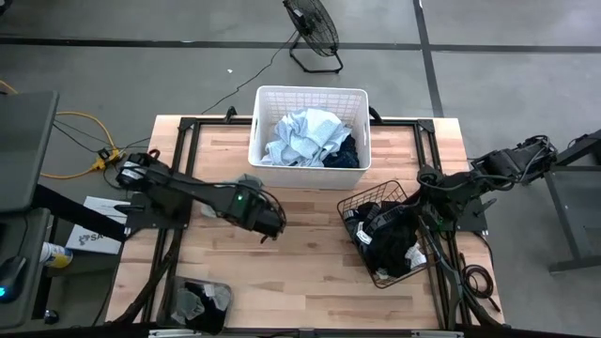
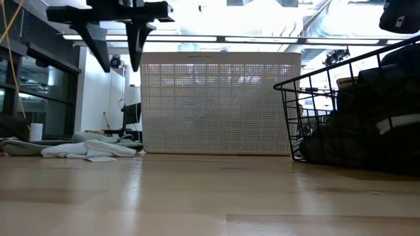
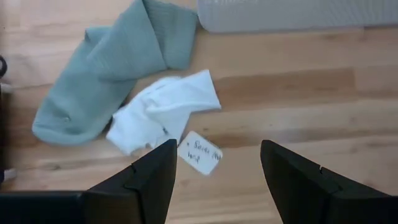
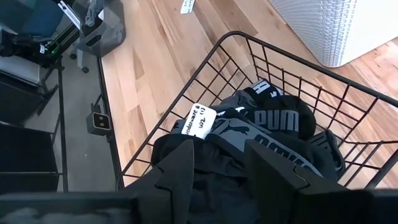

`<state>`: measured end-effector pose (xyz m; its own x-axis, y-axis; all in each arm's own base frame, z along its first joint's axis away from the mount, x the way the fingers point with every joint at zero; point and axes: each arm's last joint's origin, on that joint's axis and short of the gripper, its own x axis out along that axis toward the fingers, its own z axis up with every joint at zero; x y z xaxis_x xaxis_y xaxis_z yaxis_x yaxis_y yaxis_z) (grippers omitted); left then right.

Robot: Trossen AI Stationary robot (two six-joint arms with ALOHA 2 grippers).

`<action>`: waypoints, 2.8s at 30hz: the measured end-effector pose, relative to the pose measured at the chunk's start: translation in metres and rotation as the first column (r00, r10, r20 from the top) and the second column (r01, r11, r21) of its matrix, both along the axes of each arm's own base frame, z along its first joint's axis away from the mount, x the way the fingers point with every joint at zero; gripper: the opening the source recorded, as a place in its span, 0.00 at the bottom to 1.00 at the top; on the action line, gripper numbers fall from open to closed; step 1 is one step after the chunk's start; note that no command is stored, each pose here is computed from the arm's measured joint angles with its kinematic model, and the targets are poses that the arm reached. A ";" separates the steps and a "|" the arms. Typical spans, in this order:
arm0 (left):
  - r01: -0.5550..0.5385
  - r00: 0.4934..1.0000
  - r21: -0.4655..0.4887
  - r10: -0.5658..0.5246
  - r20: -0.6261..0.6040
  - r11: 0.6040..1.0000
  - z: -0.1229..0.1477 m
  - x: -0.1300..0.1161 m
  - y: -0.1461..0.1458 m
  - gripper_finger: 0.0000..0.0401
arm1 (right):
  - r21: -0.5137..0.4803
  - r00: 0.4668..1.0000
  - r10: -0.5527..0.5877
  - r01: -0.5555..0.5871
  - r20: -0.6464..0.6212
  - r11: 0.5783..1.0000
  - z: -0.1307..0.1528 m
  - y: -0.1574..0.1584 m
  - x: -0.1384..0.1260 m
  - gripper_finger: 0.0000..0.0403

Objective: Pick & Place Cloths
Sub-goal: Put the white sock into the black bin

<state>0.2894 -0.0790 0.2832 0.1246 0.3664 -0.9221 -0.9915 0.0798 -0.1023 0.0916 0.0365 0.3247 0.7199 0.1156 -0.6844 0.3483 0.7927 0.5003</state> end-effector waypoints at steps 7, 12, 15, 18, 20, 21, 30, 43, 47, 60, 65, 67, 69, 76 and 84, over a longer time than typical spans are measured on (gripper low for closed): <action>-0.081 0.996 0.013 0.081 -0.030 0.997 -0.032 -0.002 0.013 0.56 | -0.008 1.000 0.008 -0.008 0.002 1.000 0.000 0.000 0.000 0.33; -0.218 0.976 -0.009 0.217 -0.022 0.976 -0.065 -0.011 0.013 0.56 | -0.024 1.000 0.023 -0.023 0.004 0.999 0.000 0.000 0.000 0.33; -0.286 0.958 -0.006 0.286 -0.006 0.958 -0.072 -0.014 0.014 0.56 | -0.028 1.000 0.026 -0.026 0.005 0.999 0.000 0.000 0.000 0.33; -0.330 0.943 0.001 0.329 0.041 0.944 -0.079 -0.014 0.015 0.56 | -0.043 0.999 0.041 -0.041 0.007 0.998 0.000 0.000 0.000 0.33; -0.356 0.933 0.011 0.355 0.066 0.934 -0.084 -0.016 0.016 0.56 | -0.050 0.999 0.047 -0.046 0.007 0.998 0.000 0.000 0.000 0.33; -0.371 0.926 0.014 0.369 0.072 0.928 -0.086 -0.017 0.017 0.56 | -0.055 0.999 0.052 -0.051 0.008 0.997 0.000 0.000 0.000 0.33; -0.403 0.915 0.043 0.401 0.051 0.914 -0.109 -0.029 0.020 0.56 | -0.085 0.997 0.080 -0.079 0.011 0.993 0.000 0.000 0.000 0.33; -0.330 0.935 -0.051 0.334 0.115 0.942 -0.143 -0.034 0.021 0.38 | -0.095 0.996 0.090 -0.089 0.011 0.991 0.000 0.000 0.000 0.33; -0.294 0.949 -0.056 0.298 0.103 0.954 -0.144 -0.034 0.020 0.20 | -0.096 0.996 0.091 -0.089 0.011 0.991 0.000 0.000 0.000 0.33; -0.068 0.995 -0.142 0.078 0.063 0.988 -0.114 -0.031 0.016 0.02 | -0.076 0.997 0.073 -0.072 0.010 0.994 0.000 0.000 0.000 0.33; 0.085 0.995 -0.171 -0.074 0.073 0.982 -0.079 -0.033 0.016 0.01 | -0.060 0.998 0.060 -0.060 0.007 0.996 0.000 0.000 0.000 0.33; 0.173 0.983 -0.196 -0.156 0.098 0.965 -0.065 -0.032 0.014 0.01 | -0.058 0.998 0.059 -0.058 0.008 0.997 0.000 0.000 0.000 0.33; 0.251 0.965 -0.210 -0.227 0.134 0.945 -0.051 -0.031 0.013 0.01 | -0.055 0.998 0.056 -0.055 0.007 0.997 0.000 0.000 0.000 0.33; 0.456 0.888 -0.274 -0.413 0.201 0.847 -0.007 -0.031 0.004 0.01 | -0.040 0.999 0.043 -0.043 0.005 0.998 0.000 0.000 0.000 0.33; 0.568 0.823 -0.278 -0.530 0.202 0.775 0.028 -0.045 -0.027 0.01 | -0.022 1.000 0.020 -0.020 0.004 1.000 0.000 0.000 0.000 0.33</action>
